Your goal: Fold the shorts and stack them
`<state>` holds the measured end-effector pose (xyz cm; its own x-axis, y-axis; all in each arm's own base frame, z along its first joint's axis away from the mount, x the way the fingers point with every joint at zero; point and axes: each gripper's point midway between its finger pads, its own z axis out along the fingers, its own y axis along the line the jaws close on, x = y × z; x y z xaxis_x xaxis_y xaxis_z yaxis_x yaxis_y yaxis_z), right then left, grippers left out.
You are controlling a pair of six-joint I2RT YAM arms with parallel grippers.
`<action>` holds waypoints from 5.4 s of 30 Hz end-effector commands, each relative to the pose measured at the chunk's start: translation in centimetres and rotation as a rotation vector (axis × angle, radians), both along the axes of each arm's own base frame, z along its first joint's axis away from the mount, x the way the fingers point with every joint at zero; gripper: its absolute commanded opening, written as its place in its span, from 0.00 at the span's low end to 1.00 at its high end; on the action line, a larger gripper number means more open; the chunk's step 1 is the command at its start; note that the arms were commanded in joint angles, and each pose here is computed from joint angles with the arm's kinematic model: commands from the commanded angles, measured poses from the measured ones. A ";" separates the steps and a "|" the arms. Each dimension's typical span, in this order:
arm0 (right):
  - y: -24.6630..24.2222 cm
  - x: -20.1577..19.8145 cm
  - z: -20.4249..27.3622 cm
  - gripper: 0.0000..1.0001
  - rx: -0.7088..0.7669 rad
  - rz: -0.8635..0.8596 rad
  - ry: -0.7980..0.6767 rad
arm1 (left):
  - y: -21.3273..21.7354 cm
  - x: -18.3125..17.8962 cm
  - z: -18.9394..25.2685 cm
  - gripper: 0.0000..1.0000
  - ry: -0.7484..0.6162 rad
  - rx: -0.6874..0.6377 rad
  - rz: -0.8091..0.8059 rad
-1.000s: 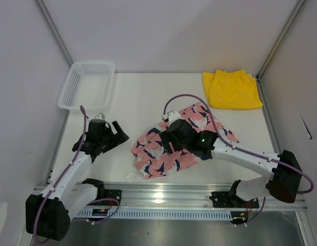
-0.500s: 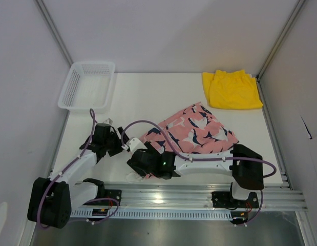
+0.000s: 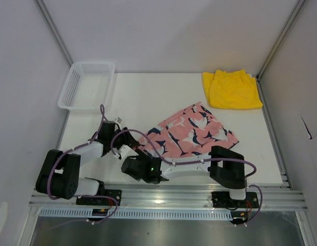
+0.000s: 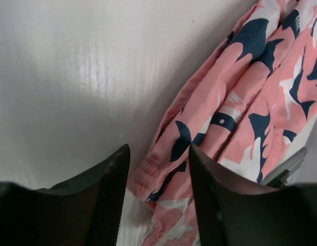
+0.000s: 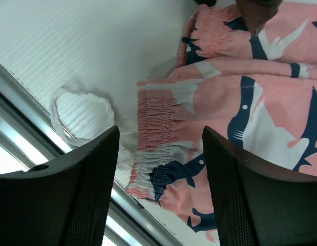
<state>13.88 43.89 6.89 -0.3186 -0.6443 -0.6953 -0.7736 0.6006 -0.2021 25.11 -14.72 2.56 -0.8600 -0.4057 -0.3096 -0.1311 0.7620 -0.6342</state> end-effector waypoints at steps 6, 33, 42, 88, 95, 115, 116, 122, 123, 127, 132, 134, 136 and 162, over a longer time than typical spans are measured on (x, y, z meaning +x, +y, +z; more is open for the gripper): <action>1.5 0.3 -0.8 0.66 -0.015 -0.001 -0.060 | -0.4 0.1 -0.3 0.38 -0.010 -0.002 -0.038; -1.1 6.0 1.5 0.12 0.084 -0.285 -0.166 | 0.6 -0.1 -1.4 0.00 -0.007 0.062 -0.032; -0.1 8.1 2.4 0.11 0.201 -0.315 -0.122 | 0.6 -0.3 -1.4 0.00 -0.023 0.056 -0.034; 2.0 8.3 -6.0 0.12 0.370 -0.228 0.106 | 1.3 0.0 2.2 0.75 -0.059 -0.038 0.069; 2.1 8.2 -6.1 0.12 0.369 -0.226 0.089 | 1.1 -0.7 0.6 0.71 -0.008 -0.039 0.052; 2.7 8.0 -5.5 0.13 0.350 -0.201 0.004 | 0.8 -0.4 -1.5 0.02 0.047 -0.009 0.045; 2.8 7.9 -5.3 0.15 0.351 -0.195 0.001 | 0.8 -0.2 -1.4 0.00 0.041 -0.008 0.042; 2.8 6.9 -3.2 0.38 0.335 -0.182 -0.034 | 0.7 0.6 -1.5 0.00 0.048 0.005 0.030; 2.6 6.9 -3.2 0.41 0.323 -0.187 -0.041 | 0.7 0.8 -1.5 0.00 0.047 0.006 0.029; 1.2 6.4 -2.8 0.50 0.257 -0.224 -0.067 | 0.8 1.4 -1.2 0.00 0.036 0.014 0.031; -1.2 6.3 -2.2 0.52 0.194 -0.295 -0.081 | 1.1 1.6 -1.3 0.00 0.030 0.037 0.041; -2.2 6.5 -1.9 0.51 0.162 -0.329 -0.112 | 1.1 1.7 -1.3 0.00 0.029 0.038 0.040; -2.9 6.5 -1.7 0.48 0.139 -0.343 -0.125 | 1.1 1.8 -1.4 0.00 0.029 0.040 0.040; -4.0 4.8 -1.4 0.37 -0.114 -0.324 -0.275 | 2.0 2.6 -0.3 0.00 0.015 0.118 0.047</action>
